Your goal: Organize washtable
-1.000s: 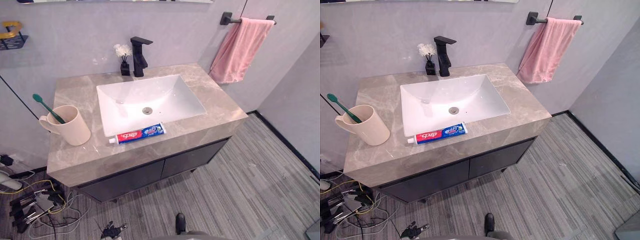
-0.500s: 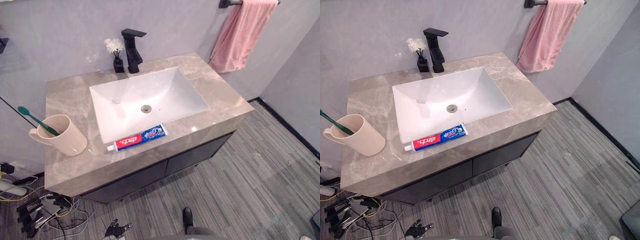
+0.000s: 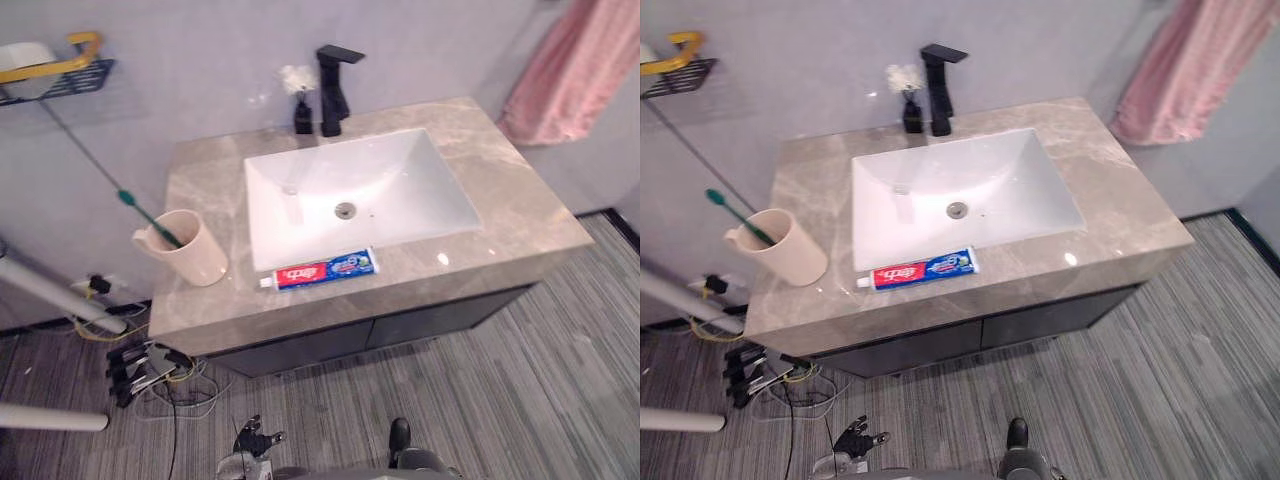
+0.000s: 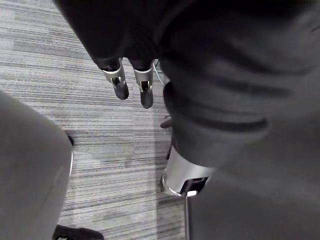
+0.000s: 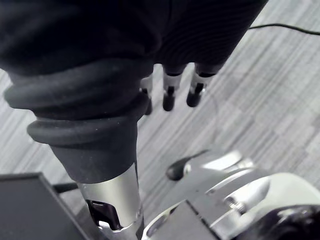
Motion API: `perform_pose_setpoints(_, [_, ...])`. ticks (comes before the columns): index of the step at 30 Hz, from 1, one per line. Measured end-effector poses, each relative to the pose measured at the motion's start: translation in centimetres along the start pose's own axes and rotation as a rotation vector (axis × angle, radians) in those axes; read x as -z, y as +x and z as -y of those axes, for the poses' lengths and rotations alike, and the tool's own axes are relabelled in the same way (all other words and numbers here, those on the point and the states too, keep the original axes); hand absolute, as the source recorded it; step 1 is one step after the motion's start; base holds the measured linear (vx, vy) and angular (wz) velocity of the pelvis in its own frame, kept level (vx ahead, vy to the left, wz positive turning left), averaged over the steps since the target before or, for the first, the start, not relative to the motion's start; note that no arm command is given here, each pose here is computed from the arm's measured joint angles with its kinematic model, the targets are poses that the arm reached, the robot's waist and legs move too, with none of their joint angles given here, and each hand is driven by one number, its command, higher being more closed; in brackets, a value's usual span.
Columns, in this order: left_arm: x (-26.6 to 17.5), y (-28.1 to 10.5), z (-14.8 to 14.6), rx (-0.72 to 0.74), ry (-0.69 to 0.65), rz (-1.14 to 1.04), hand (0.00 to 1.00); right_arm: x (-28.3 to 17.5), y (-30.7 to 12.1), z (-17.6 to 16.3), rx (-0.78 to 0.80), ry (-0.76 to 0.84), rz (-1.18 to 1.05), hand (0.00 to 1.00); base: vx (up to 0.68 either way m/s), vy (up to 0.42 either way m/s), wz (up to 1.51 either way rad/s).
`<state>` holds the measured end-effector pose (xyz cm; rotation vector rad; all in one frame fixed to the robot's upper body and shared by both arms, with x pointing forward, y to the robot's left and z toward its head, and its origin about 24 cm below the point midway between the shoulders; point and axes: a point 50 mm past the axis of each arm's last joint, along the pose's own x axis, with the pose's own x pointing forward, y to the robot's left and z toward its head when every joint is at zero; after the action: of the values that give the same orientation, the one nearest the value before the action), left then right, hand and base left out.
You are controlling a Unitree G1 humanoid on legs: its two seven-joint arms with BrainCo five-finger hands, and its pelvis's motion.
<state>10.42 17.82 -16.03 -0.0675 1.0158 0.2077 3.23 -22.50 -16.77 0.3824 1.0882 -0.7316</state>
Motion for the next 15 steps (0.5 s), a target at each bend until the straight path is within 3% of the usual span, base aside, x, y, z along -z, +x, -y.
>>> perform_pose_setpoints(6, [-0.5,0.1,-0.9,-0.030,-0.032,0.022,0.00,-0.5,0.1,-1.6,-0.044,-0.013,0.022,0.00,-0.05,-0.047,0.36])
perform_pose_setpoints(15, [0.7,0.0,-1.2,-0.057,-0.097,-0.036,0.00,0.2,0.0,-0.9,-0.011,0.059,0.002,0.00,-0.08,-0.008,0.21])
